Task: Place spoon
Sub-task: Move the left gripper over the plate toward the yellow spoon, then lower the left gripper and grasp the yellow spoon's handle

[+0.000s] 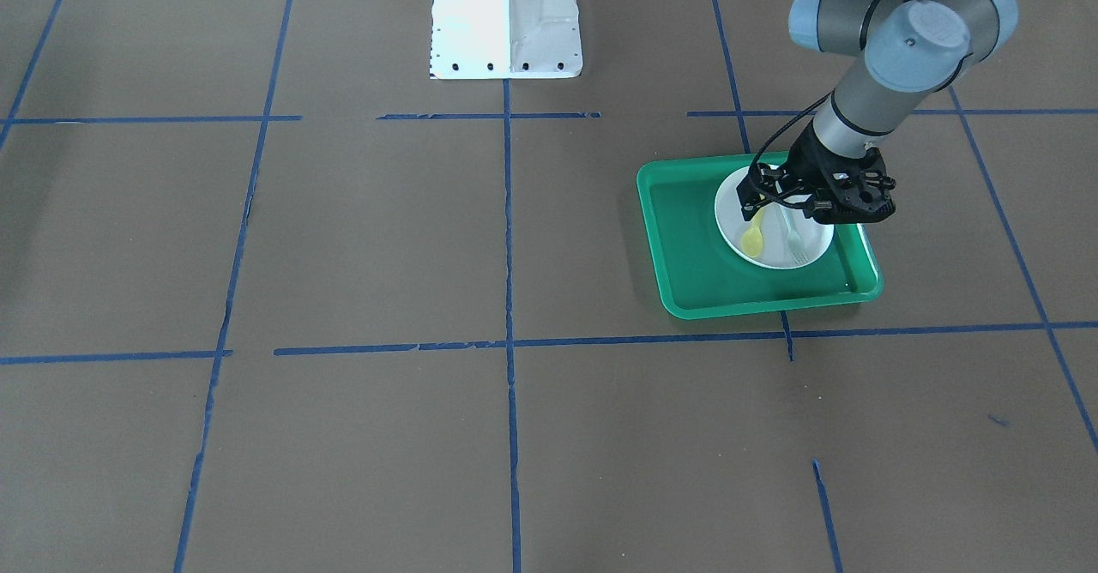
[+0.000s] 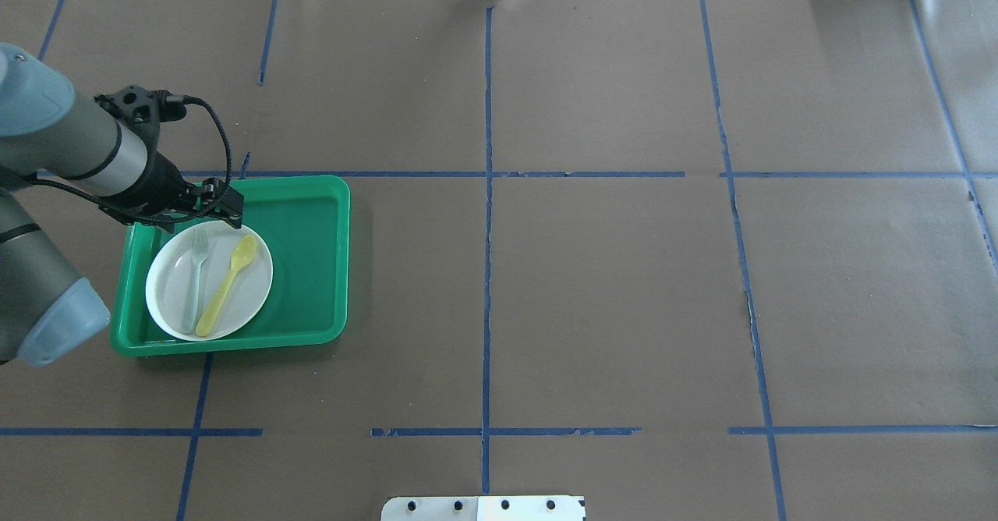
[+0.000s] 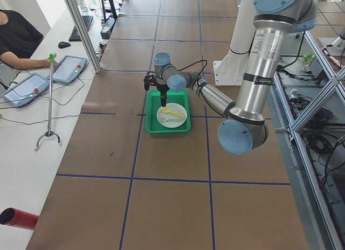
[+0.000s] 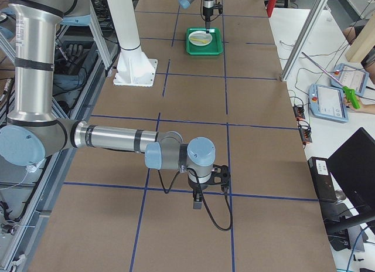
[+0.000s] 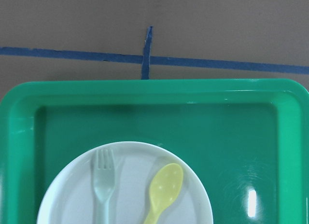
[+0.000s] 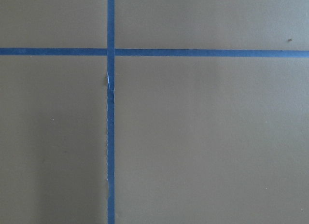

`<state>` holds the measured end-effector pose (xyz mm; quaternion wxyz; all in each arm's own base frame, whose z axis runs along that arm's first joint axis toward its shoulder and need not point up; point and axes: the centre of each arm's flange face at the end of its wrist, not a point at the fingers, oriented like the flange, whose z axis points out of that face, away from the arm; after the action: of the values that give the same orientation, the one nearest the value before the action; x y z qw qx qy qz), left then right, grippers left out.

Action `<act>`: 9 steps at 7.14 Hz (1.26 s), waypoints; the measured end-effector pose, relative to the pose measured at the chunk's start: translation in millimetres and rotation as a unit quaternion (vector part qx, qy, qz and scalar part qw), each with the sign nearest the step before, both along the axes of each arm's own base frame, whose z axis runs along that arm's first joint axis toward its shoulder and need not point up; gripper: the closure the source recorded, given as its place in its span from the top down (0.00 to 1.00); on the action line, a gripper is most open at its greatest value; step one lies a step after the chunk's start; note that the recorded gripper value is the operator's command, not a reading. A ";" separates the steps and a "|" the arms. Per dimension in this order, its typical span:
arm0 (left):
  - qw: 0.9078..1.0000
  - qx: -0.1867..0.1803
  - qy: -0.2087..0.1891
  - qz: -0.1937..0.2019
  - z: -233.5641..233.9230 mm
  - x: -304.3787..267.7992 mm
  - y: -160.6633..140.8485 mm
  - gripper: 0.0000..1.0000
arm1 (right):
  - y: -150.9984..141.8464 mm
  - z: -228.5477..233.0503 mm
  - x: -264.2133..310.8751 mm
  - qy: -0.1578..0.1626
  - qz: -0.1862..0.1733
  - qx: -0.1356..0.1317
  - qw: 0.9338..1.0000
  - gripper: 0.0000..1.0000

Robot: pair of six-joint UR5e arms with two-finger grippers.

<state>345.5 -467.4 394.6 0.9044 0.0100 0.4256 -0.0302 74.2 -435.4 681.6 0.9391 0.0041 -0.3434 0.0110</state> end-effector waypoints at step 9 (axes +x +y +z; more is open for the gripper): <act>0.999 0.016 -0.028 0.028 49.1 35.5 21.5 0.68 | 0.0 0.0 0.0 0.000 0.000 0.000 1.000 1.00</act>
<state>381.0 -445.9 443.7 0.9162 0.0137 0.4004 0.0026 74.2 -435.4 681.7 0.9391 0.0039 -0.3434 0.0111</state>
